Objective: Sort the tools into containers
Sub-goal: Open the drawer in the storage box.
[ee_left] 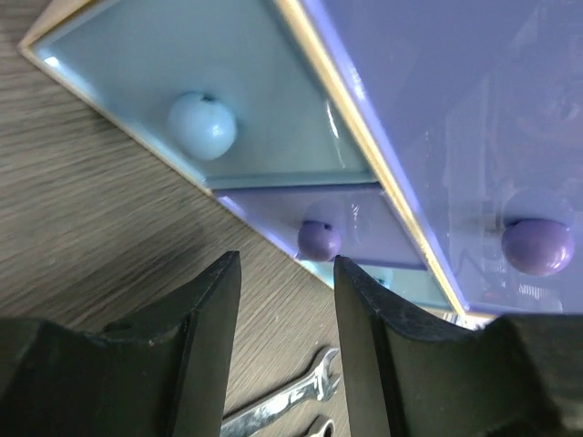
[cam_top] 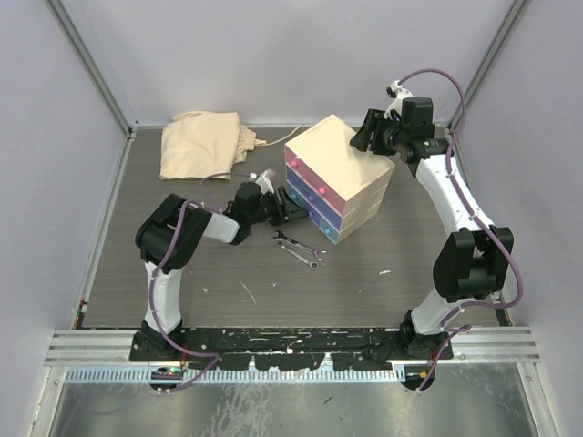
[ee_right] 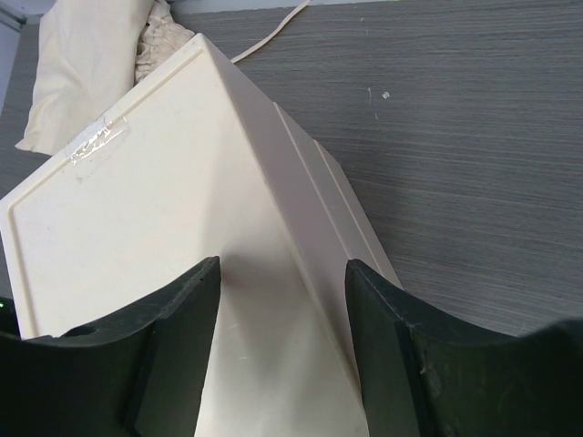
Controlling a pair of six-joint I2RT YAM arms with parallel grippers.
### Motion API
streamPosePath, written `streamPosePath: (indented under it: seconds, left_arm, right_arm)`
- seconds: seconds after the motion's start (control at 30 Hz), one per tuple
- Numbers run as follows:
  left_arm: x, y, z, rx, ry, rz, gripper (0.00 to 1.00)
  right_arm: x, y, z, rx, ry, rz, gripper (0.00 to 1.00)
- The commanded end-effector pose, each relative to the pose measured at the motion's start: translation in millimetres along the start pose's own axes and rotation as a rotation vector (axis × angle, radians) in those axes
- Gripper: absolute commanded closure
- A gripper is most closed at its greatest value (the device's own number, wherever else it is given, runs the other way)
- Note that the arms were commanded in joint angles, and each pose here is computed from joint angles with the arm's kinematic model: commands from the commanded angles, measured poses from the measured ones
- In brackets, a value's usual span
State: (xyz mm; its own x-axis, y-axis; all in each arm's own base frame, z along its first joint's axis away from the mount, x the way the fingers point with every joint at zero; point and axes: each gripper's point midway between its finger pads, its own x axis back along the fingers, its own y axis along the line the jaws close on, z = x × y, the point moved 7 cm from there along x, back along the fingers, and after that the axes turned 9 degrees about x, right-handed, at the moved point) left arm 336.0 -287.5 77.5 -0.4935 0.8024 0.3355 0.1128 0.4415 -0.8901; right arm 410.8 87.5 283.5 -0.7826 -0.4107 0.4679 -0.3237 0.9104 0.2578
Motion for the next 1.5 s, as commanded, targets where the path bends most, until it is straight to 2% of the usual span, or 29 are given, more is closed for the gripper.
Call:
streamPosePath:
  seconds: [0.0,0.7,0.83,1.0,1.13,1.47]
  left_arm:
    - [-12,-38,-15,-0.058,-0.044,0.165,0.55]
    - [-31,-30,-6,-0.018,-0.017,0.22,0.61]
    - [-33,-35,-9,-0.024,-0.027,0.231,0.68]
    - [-34,-38,-11,-0.025,-0.029,0.24,0.82]
    - [-31,-36,-11,-0.04,-0.03,0.238,0.86]
    - [-7,-16,3,-0.049,-0.011,0.195,0.86]
  right_arm:
    - [14,12,-4,0.009,-0.016,-0.046,0.38]
    - [10,13,-2,-0.005,-0.005,-0.061,0.38]
    - [9,13,-1,-0.006,-0.002,-0.062,0.38]
    - [9,12,0,-0.004,0.001,-0.056,0.38]
    - [9,11,1,-0.002,0.001,-0.05,0.38]
    - [8,9,2,0.0,0.004,-0.038,0.37]
